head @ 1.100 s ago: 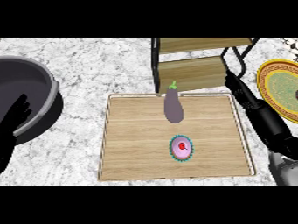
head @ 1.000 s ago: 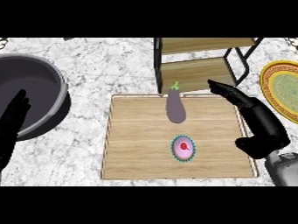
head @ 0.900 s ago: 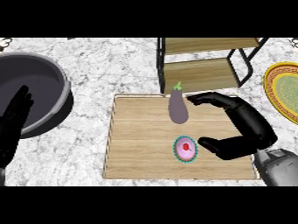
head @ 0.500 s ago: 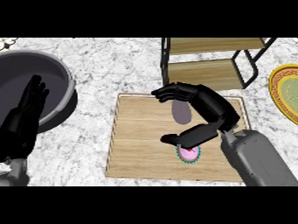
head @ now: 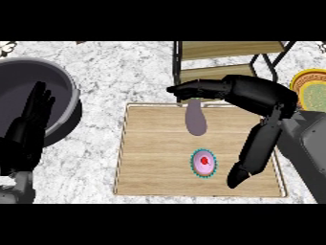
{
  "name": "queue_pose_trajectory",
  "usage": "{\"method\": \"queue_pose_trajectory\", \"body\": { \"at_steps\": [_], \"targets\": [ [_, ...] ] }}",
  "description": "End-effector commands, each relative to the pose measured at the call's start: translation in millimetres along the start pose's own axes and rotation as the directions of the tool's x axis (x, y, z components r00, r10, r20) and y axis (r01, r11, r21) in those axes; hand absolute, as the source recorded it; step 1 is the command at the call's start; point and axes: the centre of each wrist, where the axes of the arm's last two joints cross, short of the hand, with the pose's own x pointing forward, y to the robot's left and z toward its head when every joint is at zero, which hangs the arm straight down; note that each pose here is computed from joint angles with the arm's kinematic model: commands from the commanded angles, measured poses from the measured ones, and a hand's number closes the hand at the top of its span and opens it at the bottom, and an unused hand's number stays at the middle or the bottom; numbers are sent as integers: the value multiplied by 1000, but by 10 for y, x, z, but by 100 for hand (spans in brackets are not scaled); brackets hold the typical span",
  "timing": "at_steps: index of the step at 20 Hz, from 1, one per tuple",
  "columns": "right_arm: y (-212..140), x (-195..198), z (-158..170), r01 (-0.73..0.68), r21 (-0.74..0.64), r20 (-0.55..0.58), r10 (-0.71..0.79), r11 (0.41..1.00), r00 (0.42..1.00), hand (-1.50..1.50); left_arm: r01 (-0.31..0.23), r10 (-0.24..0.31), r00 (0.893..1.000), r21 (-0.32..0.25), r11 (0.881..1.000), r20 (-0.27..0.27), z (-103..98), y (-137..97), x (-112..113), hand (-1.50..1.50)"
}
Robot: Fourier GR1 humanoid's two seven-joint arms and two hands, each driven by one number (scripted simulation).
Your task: Pick the cupcake from the tray and place it in the tiered shelf
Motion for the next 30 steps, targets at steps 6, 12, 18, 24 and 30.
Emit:
{"method": "queue_pose_trajectory", "body": {
  "at_steps": [6, 12, 18, 24, 30],
  "targets": [
    [322, 996, -94, -560, 244, -100, 595, 792, 798, -150, 21, -21, 1000, 14, 1000, 2, -18, -3, -34, 0],
    [782, 992, -286, -666, 322, -226, 737, 673, 637, -150, 0, 0, 1000, 4, 1000, 3, 19, -7, 3, 0],
    [1050, 813, -327, -707, 351, -291, 789, 614, 541, -150, 1, -1, 1000, 16, 1000, 5, -59, 25, -169, 0],
    [1204, 613, -297, -754, 444, -339, 869, 485, 360, -150, 2, -2, 1000, 7, 1000, 14, 48, -124, -109, 0],
    [1103, 349, -475, -769, 404, -388, 854, 496, 348, -150, -13, 13, 1000, -17, 1000, -2, -28, -227, -63, 0]
  ]
}}
